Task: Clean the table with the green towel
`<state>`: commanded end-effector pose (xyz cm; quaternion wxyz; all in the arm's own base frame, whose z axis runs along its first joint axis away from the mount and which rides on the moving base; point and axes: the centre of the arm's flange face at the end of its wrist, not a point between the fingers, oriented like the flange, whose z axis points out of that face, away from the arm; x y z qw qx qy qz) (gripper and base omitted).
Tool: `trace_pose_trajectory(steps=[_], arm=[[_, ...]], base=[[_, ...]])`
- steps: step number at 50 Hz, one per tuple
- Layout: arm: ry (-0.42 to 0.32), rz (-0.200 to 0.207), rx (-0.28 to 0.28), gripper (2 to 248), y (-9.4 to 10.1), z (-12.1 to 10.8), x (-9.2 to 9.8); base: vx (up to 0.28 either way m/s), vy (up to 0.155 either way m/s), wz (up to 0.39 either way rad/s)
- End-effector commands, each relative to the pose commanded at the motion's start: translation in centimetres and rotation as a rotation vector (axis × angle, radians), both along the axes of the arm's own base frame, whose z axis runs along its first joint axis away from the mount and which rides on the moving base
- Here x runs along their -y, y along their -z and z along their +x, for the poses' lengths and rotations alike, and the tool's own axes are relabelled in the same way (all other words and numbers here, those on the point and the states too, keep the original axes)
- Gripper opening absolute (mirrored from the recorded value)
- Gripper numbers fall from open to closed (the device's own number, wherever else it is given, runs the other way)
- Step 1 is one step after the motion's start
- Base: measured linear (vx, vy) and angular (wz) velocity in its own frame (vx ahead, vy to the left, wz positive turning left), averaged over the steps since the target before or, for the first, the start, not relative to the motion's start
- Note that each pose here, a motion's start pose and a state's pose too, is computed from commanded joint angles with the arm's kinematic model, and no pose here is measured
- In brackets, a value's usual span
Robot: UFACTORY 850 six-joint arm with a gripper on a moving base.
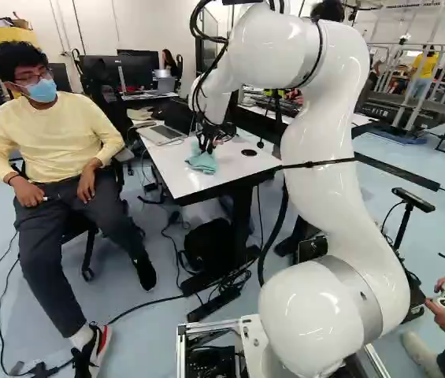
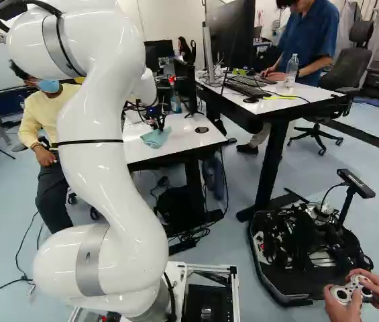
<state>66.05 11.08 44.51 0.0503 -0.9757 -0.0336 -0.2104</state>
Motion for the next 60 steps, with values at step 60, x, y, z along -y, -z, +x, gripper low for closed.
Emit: trace_pose_trajectory(steps=[60], arm=[[-0.043, 0.011, 0.059, 39, 0.5, 5.1, -4.0]], base=[[0.000, 0.000, 0.000]])
